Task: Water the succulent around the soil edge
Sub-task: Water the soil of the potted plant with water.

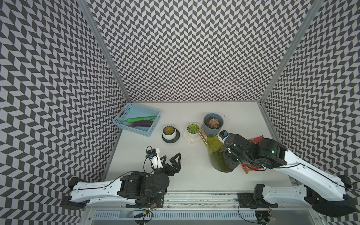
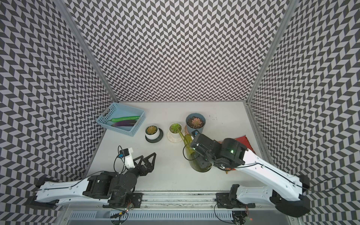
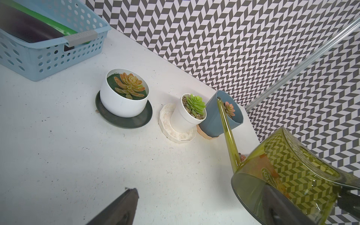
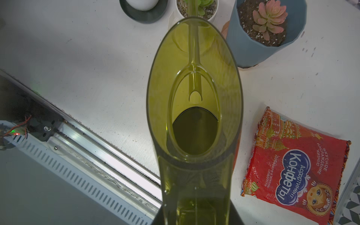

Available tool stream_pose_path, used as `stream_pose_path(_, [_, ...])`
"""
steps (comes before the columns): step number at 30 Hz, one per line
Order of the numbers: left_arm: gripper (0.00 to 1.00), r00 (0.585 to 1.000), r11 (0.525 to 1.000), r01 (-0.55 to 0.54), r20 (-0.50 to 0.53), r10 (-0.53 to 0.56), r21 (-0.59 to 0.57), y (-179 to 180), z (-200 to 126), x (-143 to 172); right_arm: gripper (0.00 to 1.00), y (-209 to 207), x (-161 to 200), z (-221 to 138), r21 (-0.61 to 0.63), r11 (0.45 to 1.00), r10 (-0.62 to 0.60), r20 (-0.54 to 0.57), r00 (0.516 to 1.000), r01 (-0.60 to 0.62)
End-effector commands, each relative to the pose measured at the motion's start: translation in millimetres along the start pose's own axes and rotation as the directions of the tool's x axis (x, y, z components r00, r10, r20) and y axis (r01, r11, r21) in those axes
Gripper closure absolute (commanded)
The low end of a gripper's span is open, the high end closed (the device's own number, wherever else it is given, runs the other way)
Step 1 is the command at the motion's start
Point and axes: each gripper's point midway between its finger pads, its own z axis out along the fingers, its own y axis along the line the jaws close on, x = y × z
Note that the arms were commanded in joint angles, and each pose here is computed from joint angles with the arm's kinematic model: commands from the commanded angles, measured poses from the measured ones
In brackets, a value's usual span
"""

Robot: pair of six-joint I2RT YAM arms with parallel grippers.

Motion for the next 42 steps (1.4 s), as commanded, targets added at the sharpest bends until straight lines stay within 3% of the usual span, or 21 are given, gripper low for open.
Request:
stream_pose_path(1, [0.0, 0.999, 1.0, 0.011, 0.044, -0.011, 0.012, -6.8, -3.3, -15.2, 1.0, 10.6, -16.6, -1.6, -0.062, 0.997, -0.038, 0.032, 0.999, 0.04])
stream_pose_path(12, [0.0, 0.994, 0.997, 0.067, 0.086, -0.07, 0.033, 6.8, -7.9, -23.6, 1.0, 20.4, -34.7, 8.7, -0.096, 0.994, -0.052, -0.01, 0.999, 0.051])
stream_pose_path(29, [0.0, 0.993, 0.997, 0.07, 0.093, -0.074, 0.042, 15.0, -10.1, -24.7, 1.0, 12.1, -53.0, 22.0, -0.088, 0.996, 0.006, -0.043, 0.999, -0.01])
stream_pose_path(42, [0.0, 0.994, 0.996, 0.07, 0.078, -0.074, 0.05, 12.1, -8.0, -19.4, 1.0, 13.1, -44.5, 28.5, -0.098, 0.995, -0.011, -0.074, 0.997, 0.004])
